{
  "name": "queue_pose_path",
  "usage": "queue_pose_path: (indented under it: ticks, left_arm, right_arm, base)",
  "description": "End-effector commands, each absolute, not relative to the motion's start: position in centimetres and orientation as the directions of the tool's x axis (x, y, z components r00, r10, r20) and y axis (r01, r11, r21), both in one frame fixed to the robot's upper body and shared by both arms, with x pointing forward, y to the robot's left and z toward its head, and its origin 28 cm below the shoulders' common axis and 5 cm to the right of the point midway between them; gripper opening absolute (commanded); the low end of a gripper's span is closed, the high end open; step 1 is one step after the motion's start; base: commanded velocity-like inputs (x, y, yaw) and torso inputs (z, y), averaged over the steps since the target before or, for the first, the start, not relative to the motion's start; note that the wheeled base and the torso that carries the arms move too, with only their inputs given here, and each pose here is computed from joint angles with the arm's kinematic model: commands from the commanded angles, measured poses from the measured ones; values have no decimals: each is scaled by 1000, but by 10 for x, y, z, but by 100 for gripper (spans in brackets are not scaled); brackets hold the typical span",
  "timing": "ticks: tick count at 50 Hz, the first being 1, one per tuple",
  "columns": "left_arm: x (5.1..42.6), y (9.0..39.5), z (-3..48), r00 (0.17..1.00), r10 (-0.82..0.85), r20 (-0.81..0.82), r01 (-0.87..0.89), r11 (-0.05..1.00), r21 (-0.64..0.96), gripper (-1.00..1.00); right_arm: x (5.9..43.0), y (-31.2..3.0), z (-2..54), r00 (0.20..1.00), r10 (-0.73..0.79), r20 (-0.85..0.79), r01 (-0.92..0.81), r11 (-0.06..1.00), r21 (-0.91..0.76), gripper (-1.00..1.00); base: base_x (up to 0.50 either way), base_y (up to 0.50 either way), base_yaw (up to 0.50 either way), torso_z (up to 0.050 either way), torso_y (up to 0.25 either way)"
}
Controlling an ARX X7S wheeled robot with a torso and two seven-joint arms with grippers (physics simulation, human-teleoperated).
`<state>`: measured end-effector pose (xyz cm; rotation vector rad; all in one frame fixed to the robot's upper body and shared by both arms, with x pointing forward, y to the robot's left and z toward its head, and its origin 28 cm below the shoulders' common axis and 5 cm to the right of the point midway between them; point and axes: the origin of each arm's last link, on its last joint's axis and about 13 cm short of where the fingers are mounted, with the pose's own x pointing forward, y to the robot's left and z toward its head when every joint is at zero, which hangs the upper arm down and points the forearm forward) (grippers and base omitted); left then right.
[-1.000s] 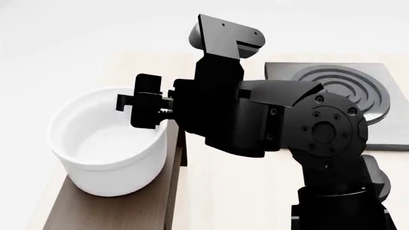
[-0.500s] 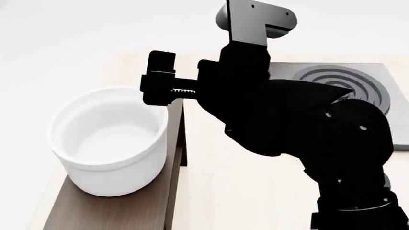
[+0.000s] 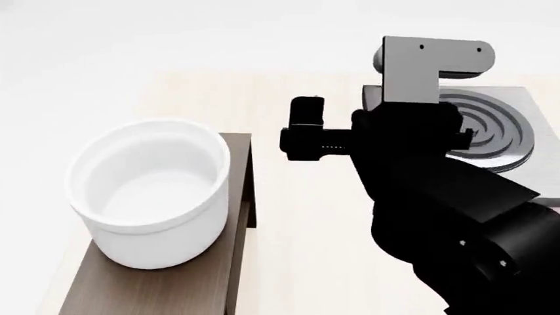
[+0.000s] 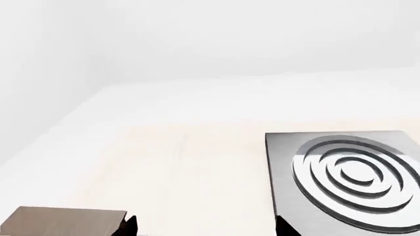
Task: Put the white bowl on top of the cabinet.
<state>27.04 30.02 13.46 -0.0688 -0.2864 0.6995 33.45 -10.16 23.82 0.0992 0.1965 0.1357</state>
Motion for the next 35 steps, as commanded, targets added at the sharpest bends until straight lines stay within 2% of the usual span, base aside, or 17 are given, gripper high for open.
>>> queue_pose_path:
  ticks: [1,8,35]
  left_arm:
    - [271,300,135,730,642,236,-623,766,-157,100]
    - [271,300,134,728,644,236,-626,764,-157,100]
    - [271,299,133,728,643,237,-627,765,-147,100]
  right_arm:
    - [329,-119,221,988,41,-151,-38,999,26,100]
    - [324,-130,200,993,-64,-99,54,994,-98,100]
    - [304,-158,162,978,-208,-21,202,967,-152,100]
  base:
    - [0,0,0,0,0]
    - [0,0,0,0,0]
    - [0,0,0,0,0]
